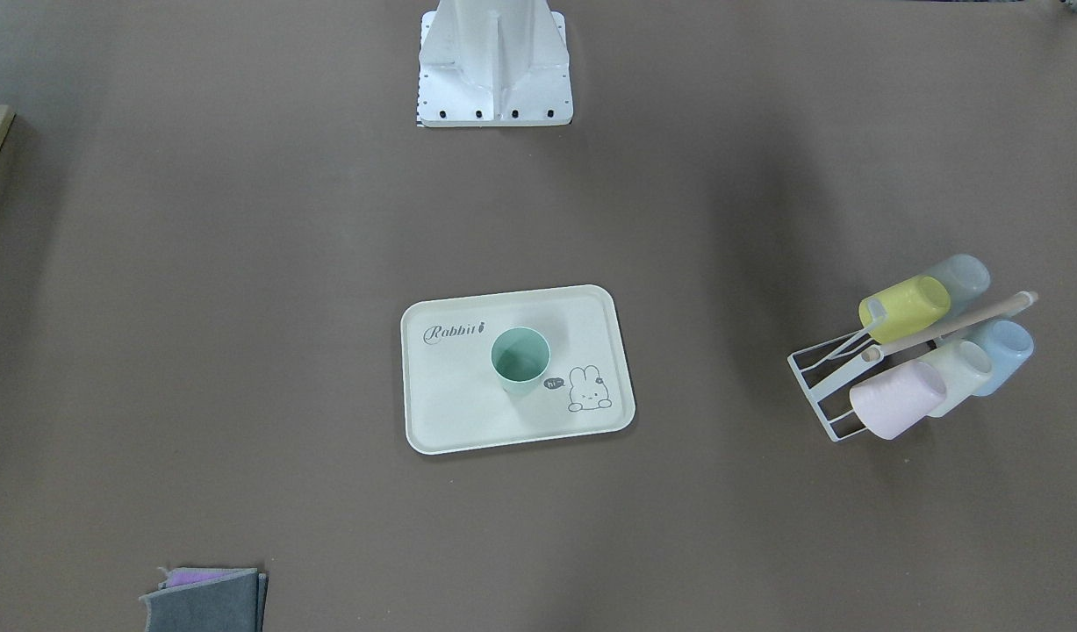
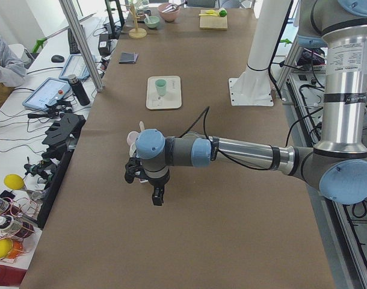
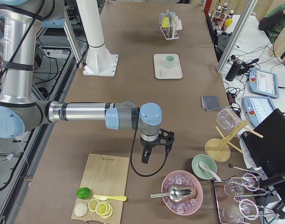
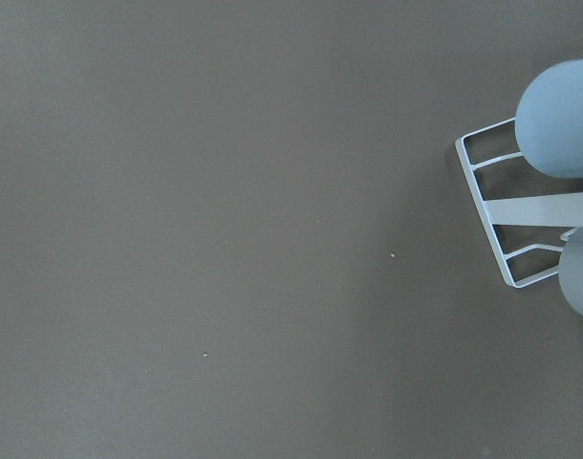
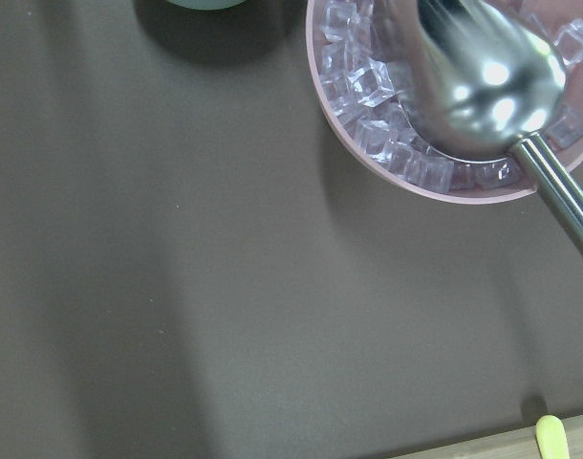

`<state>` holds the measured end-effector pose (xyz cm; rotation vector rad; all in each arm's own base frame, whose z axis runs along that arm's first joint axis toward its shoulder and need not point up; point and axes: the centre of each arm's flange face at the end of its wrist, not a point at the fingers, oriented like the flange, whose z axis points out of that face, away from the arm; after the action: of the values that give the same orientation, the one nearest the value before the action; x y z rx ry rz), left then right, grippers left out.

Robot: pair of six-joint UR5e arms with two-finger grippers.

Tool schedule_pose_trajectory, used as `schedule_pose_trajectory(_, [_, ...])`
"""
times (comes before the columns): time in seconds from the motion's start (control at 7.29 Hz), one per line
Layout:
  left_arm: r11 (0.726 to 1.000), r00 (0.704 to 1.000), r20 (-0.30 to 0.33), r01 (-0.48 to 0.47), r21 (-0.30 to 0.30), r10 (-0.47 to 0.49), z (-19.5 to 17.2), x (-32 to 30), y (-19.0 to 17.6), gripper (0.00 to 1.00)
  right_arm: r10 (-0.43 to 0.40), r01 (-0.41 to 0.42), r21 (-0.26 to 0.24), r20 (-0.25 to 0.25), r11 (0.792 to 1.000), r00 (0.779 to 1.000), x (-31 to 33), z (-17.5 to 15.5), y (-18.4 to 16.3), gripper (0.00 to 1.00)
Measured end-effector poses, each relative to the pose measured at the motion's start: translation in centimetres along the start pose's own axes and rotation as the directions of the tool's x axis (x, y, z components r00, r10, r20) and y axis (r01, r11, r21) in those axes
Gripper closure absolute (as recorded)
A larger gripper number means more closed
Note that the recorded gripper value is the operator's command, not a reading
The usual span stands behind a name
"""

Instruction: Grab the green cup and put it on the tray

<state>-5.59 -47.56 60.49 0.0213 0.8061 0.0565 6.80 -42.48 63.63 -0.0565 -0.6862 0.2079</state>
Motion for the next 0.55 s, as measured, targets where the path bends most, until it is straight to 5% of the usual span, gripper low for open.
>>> schedule_pose_trajectory(0.55, [1.000,1.000,0.000,0.004,-0.003,-0.004,0.13,-0.17,0.27,0.02,-0.003,0.003,0.000,0.001,1.000,1.000,-0.13,0.19,-0.68,0.00])
